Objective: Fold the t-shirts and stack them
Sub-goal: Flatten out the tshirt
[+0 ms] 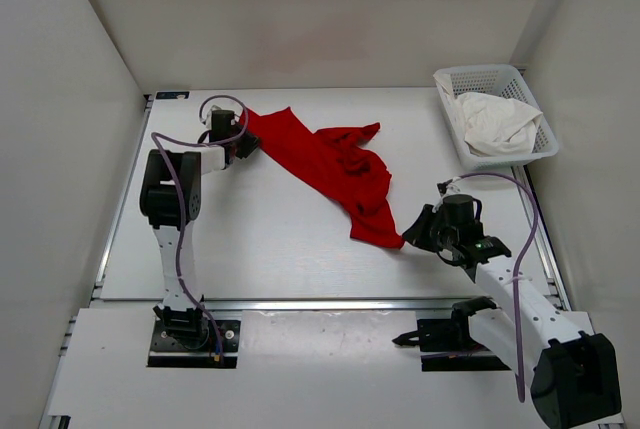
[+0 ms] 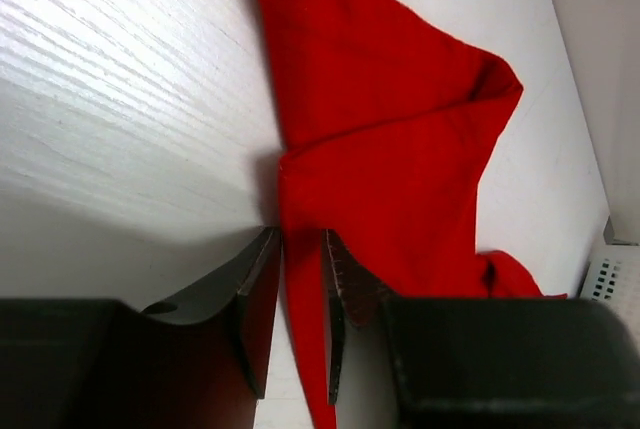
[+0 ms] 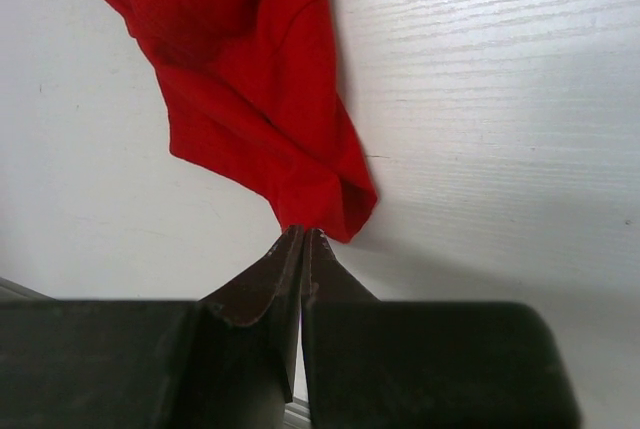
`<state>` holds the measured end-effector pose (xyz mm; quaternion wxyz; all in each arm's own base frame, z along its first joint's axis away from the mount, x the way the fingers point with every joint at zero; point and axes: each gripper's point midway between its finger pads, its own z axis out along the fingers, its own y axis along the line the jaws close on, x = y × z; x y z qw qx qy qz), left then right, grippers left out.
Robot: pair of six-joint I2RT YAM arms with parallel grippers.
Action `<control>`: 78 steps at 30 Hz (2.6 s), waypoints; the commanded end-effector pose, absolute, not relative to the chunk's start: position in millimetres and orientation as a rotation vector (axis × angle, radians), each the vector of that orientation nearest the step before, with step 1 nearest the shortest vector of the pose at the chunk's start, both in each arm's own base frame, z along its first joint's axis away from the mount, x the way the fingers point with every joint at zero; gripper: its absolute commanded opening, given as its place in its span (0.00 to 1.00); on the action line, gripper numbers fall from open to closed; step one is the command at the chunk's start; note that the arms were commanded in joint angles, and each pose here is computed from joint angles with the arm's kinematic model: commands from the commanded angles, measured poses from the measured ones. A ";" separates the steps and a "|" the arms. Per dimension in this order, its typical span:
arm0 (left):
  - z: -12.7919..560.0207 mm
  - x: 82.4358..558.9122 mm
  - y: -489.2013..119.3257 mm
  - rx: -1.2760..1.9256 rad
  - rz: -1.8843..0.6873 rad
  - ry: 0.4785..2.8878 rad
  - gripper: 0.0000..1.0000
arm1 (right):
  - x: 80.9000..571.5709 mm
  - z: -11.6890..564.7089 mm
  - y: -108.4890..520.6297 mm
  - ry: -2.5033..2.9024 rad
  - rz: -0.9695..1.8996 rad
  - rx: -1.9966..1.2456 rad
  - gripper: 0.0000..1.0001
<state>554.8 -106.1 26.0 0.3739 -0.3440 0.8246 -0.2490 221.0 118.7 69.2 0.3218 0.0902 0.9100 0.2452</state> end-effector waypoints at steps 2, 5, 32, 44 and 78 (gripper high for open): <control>27.8 565.3 -105.5 -0.904 -0.654 2.073 0.34 | 230.5 78.9 123.6 2.341 0.670 0.213 0.00; 27.4 569.6 -108.2 -0.891 -0.653 2.075 0.29 | 231.1 77.9 125.0 2.347 0.669 0.212 0.00; 178.7 445.6 -72.6 -0.653 -0.442 1.983 0.00 | 255.2 229.1 118.0 2.052 0.586 0.112 0.00; 460.1 334.2 -55.2 -0.390 -0.563 1.594 0.00 | 239.0 505.8 80.6 1.632 0.347 0.064 0.00; 449.3 533.2 -8.8 -0.554 -0.487 1.653 0.00 | 483.7 607.1 79.8 1.265 0.317 -0.027 0.00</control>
